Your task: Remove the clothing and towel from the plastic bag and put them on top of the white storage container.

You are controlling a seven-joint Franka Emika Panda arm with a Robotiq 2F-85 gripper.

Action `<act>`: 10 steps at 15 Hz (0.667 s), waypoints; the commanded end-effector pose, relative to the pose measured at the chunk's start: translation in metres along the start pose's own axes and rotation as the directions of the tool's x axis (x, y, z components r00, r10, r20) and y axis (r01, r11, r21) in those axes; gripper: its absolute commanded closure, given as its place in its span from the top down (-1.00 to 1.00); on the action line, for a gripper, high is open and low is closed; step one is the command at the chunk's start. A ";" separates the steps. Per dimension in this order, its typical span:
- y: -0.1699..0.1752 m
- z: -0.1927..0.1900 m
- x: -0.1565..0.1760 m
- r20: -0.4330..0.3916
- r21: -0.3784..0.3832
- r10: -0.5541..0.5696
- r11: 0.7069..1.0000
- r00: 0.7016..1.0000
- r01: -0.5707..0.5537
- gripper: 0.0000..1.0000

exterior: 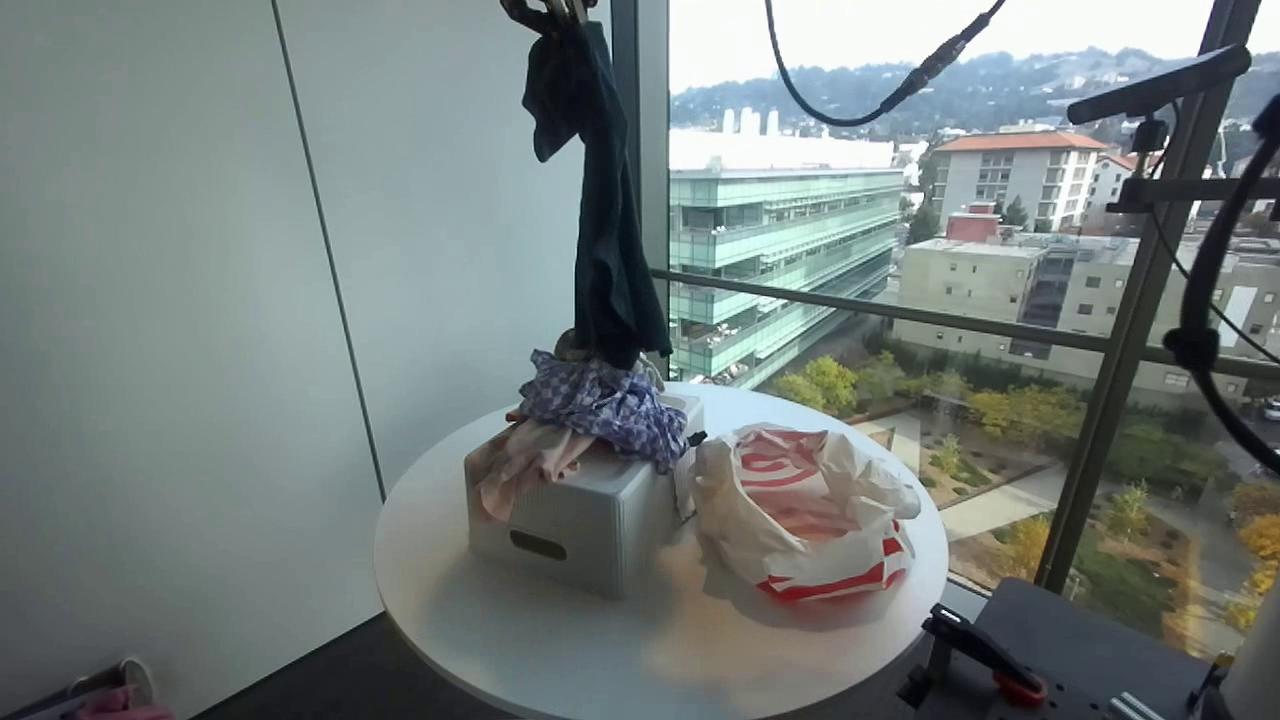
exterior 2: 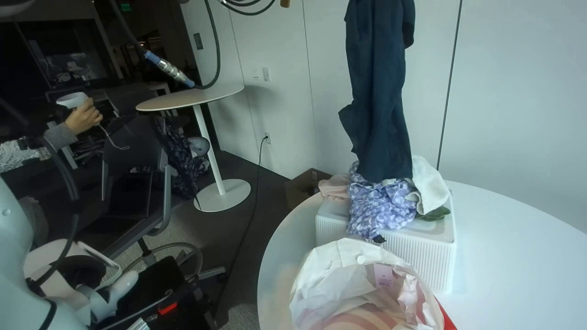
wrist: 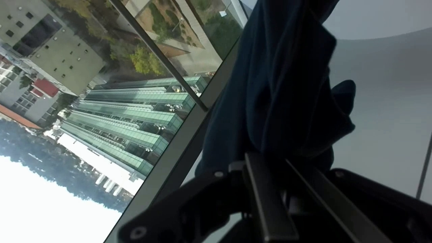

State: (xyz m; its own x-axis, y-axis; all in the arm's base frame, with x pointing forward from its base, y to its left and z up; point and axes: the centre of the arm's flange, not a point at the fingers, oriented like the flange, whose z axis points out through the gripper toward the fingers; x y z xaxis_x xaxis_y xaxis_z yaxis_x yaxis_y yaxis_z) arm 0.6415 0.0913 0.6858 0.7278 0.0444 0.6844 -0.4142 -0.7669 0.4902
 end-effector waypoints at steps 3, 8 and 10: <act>-0.037 0.082 0.018 0.049 0.264 -0.129 0.958 0.990 0.111 -0.94; -0.046 0.133 -0.025 0.177 0.353 -0.232 0.922 0.957 0.158 -0.94; -0.057 0.160 -0.044 0.217 0.389 -0.281 0.903 0.935 0.182 -0.94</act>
State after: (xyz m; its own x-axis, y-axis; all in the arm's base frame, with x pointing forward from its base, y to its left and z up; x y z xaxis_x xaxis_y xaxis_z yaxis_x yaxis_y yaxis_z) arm 0.7167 0.0427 0.5667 0.8855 0.0924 0.4554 -0.0965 -0.9221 0.3748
